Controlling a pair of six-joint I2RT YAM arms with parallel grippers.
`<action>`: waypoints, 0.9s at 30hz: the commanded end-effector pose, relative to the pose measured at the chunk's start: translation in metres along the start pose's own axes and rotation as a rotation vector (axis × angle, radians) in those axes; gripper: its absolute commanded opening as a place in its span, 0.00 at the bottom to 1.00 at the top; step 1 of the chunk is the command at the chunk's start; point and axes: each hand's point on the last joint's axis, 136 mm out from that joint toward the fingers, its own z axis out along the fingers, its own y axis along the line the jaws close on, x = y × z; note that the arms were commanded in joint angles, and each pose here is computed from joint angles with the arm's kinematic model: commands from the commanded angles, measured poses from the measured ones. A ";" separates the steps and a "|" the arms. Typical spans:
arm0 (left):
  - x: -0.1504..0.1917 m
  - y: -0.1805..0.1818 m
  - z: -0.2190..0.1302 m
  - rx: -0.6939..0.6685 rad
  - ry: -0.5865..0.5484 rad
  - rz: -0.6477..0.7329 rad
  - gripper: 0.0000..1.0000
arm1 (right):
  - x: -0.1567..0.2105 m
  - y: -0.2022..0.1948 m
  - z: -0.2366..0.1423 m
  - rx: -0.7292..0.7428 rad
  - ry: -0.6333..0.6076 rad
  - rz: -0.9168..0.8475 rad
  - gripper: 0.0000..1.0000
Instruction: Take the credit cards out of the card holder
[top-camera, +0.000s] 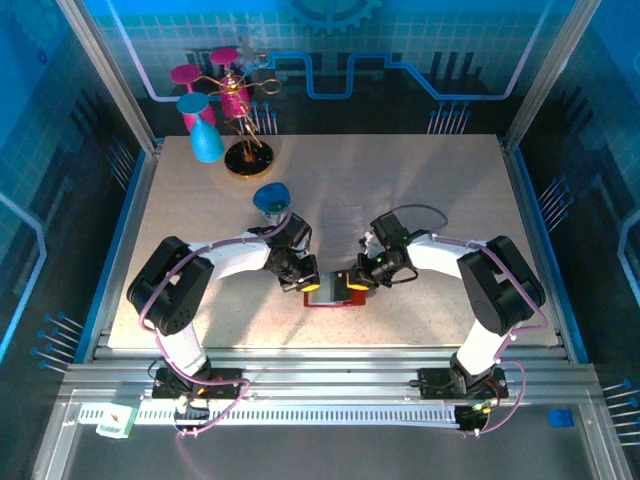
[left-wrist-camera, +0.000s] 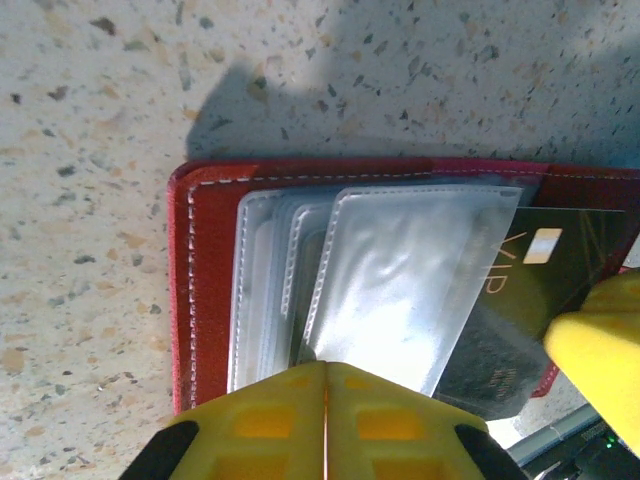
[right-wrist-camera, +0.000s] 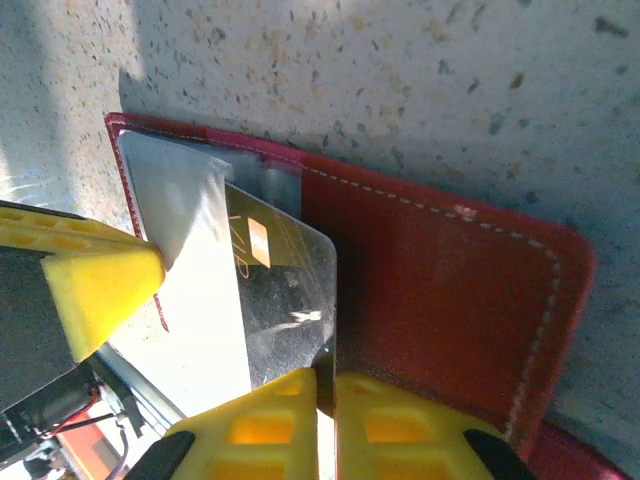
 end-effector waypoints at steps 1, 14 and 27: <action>0.009 0.014 0.004 -0.065 0.032 -0.004 0.09 | 0.000 -0.010 -0.016 0.094 -0.007 -0.015 0.10; 0.007 0.006 0.001 -0.033 0.025 -0.003 0.15 | 0.001 -0.007 -0.022 0.153 0.001 -0.049 0.09; 0.003 -0.013 -0.014 0.034 -0.015 0.003 0.23 | 0.009 0.025 -0.016 0.044 0.015 -0.030 0.18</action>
